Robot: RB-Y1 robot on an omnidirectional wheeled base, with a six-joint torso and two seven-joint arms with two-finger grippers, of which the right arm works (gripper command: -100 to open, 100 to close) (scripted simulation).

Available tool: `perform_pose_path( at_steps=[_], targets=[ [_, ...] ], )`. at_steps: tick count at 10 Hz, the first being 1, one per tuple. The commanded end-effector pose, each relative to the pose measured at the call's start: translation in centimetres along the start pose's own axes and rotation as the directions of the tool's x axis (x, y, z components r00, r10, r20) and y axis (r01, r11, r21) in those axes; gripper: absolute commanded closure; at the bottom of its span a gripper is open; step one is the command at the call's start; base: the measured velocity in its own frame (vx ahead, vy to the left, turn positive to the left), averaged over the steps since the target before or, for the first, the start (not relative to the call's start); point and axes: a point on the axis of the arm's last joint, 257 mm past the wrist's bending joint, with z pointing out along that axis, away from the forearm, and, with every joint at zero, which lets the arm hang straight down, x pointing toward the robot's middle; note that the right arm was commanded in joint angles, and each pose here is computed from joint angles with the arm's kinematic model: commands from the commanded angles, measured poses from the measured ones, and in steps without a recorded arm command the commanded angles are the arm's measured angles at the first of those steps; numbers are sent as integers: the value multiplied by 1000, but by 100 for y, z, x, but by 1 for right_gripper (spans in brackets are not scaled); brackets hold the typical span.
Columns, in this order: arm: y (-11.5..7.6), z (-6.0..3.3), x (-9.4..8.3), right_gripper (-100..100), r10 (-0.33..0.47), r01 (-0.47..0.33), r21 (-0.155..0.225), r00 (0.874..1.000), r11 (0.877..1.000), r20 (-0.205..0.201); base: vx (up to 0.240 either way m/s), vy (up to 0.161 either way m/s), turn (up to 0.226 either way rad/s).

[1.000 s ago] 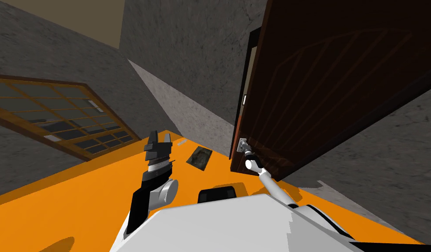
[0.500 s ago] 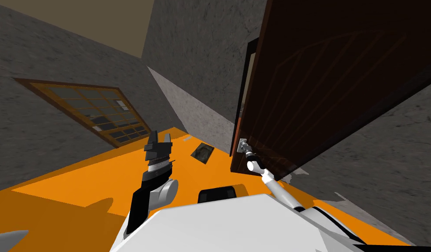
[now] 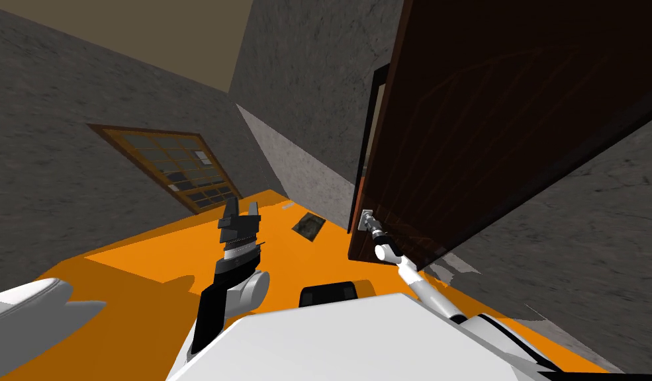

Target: Pull the door open

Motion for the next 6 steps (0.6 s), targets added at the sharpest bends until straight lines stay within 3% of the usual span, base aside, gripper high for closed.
perform_pose_path(
  at_steps=[1,6],
  targets=[
    [-34,-27,-14,100,2,-2,17,1000,1000,1,-207,-49,117],
    [-103,-91,1,100,6,-5,63,1000,998,-1,-197,-69,106]
  ],
)
